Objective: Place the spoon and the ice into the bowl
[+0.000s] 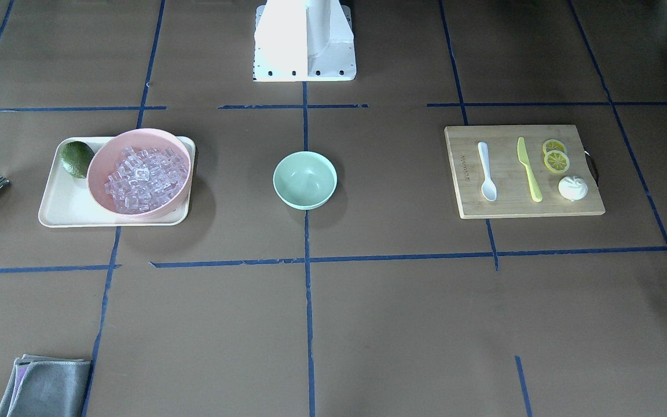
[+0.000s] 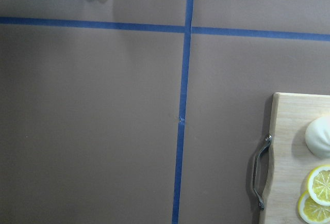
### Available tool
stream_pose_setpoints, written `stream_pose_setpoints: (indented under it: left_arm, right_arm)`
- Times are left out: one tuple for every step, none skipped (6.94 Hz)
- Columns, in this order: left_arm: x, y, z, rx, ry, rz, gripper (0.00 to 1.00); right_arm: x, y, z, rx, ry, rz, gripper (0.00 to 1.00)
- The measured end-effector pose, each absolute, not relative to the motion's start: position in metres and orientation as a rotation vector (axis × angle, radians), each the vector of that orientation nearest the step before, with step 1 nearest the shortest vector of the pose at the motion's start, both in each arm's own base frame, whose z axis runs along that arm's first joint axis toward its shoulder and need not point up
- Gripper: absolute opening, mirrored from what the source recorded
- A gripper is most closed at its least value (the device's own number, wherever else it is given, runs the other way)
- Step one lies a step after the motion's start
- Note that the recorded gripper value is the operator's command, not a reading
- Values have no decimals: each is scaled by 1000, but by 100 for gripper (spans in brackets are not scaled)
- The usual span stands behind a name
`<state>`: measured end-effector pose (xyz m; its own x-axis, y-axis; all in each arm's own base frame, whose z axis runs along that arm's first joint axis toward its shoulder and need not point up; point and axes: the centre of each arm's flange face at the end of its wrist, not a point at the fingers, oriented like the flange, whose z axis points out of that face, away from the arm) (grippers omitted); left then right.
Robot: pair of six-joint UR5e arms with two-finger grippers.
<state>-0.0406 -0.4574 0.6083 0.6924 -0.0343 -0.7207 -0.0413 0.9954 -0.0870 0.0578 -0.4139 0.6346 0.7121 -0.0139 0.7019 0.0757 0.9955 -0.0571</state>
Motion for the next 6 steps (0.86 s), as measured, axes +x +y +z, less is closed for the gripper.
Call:
stream_pose_setpoints:
  left_arm:
    - [-12,-460,596,-103,845,55,100]
    - [35,-465,573,-107,877,113,100]
    - [88,-471,544,-103,896,146,100]
    - [146,-473,513,-89,915,161,100]
    - [201,-470,485,-69,916,166,100]
    - [255,-462,464,-56,894,167,100]
  right_arm:
    - [57,-414,634,-83,-782,-49,100]
    - [57,-413,632,-80,-791,-49,100]
    - [56,-413,630,-75,-805,-51,100]
    - [55,-414,629,-71,-814,-53,100]
    - [55,-414,628,-70,-818,-54,100]
    - [54,-414,628,-70,-819,-55,100]
